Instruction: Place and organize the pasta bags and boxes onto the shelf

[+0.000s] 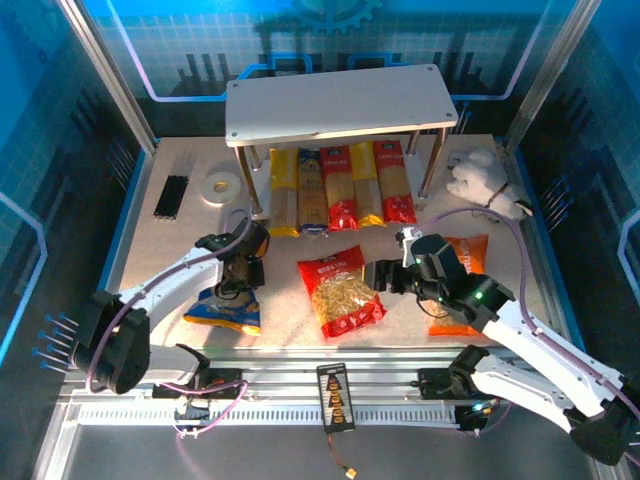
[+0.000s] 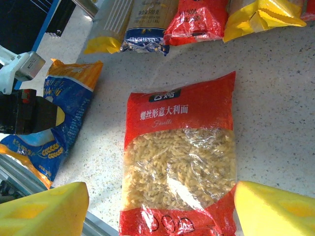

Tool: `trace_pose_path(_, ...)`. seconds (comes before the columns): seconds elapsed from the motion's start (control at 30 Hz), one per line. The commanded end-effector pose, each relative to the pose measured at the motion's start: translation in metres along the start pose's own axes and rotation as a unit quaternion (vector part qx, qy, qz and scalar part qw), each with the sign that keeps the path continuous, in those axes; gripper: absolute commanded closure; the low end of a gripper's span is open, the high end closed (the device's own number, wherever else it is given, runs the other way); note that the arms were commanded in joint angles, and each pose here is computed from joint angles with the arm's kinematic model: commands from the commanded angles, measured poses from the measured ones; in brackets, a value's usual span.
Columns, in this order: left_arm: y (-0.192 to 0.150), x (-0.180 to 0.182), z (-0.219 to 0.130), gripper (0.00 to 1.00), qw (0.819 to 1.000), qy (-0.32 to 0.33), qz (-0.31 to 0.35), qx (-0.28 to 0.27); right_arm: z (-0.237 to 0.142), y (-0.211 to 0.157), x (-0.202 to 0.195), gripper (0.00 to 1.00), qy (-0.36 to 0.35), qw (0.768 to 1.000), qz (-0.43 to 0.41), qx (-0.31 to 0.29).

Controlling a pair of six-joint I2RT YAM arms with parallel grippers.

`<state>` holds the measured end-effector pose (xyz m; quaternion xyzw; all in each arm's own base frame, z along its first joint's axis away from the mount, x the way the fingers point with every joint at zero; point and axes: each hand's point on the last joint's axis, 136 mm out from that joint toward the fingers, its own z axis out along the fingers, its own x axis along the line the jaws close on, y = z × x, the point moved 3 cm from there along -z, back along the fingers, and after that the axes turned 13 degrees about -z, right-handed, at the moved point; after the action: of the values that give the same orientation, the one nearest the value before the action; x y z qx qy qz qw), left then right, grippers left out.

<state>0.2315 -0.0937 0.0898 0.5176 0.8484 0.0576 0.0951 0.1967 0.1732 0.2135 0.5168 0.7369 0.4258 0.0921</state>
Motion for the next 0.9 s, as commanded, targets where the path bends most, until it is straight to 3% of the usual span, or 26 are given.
trace_pose_path(0.0,0.005,-0.024,-0.008,1.00,0.999,-0.036,-0.003,-0.005,-0.006,0.012,0.003,0.21,0.005,1.000,-0.007,-0.015)
trace_pose_path(0.87,-0.005,-0.075,-0.015,1.00,0.996,-0.072,0.052,0.004,-0.009,0.007,-0.012,0.21,-0.045,0.999,-0.015,-0.004)
